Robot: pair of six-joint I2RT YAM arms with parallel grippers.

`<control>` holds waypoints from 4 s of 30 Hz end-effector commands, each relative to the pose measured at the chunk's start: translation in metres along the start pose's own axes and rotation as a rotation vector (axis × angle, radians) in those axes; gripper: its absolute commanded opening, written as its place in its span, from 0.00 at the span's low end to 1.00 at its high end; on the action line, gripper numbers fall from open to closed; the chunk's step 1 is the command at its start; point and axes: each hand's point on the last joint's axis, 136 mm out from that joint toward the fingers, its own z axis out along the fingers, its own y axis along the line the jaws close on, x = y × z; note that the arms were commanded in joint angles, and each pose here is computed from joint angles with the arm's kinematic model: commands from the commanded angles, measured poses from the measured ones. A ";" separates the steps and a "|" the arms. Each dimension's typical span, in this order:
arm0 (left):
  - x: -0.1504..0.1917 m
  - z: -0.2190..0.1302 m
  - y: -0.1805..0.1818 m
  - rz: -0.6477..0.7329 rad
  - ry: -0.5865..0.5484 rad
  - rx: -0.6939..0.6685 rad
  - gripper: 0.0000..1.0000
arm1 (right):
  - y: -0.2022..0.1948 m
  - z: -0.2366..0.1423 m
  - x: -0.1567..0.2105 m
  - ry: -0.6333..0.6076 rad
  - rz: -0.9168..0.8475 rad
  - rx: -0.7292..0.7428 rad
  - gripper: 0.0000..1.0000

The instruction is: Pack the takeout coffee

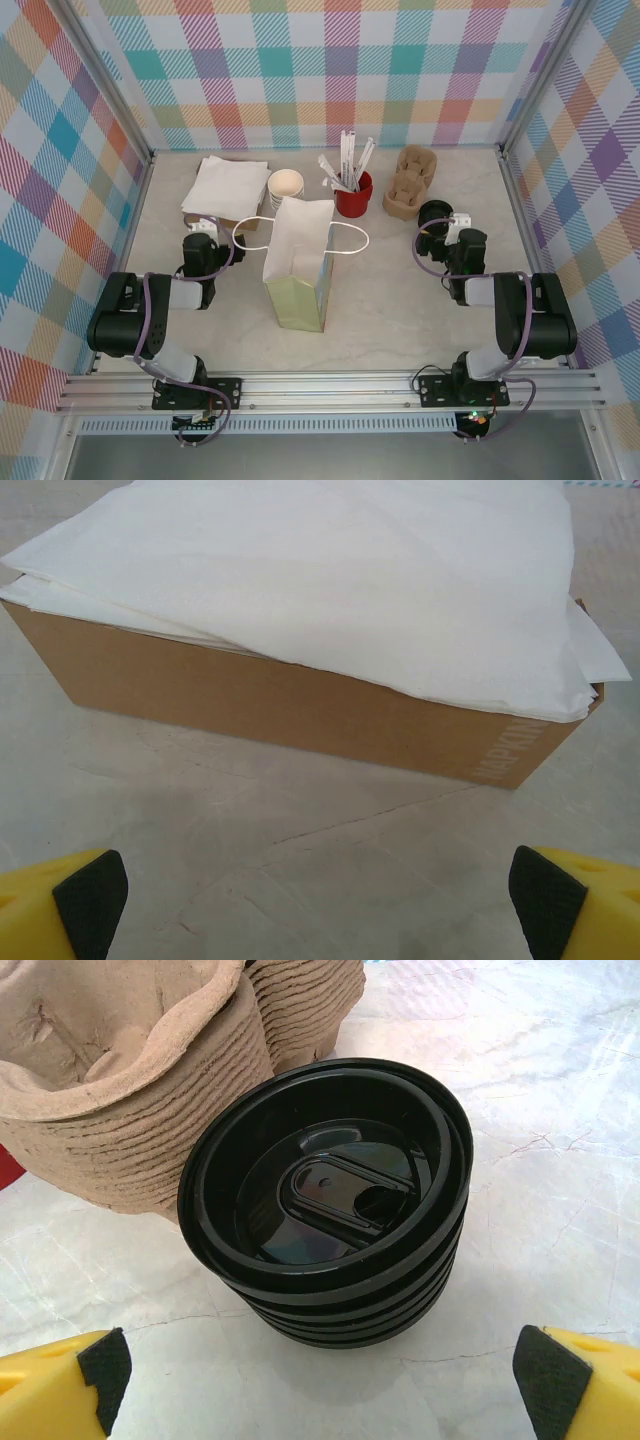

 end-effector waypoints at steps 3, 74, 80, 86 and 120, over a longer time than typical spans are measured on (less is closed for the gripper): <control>-0.010 0.003 -0.006 0.002 -0.024 0.027 1.00 | 0.002 0.001 -0.017 -0.053 0.003 -0.005 1.00; -0.185 -0.201 -0.192 0.089 0.310 0.410 0.95 | 0.038 -0.173 -0.051 0.371 0.418 -0.014 1.00; -0.172 -0.179 -0.194 0.123 0.346 0.356 0.89 | 0.037 -0.171 -0.051 0.369 0.417 -0.010 1.00; -0.156 -0.165 -0.200 0.135 0.406 0.345 0.79 | 0.037 -0.168 -0.055 0.361 0.409 -0.007 1.00; -0.172 -0.198 -0.164 0.184 0.466 0.243 0.00 | 0.030 -0.159 -0.061 0.378 0.360 0.029 1.00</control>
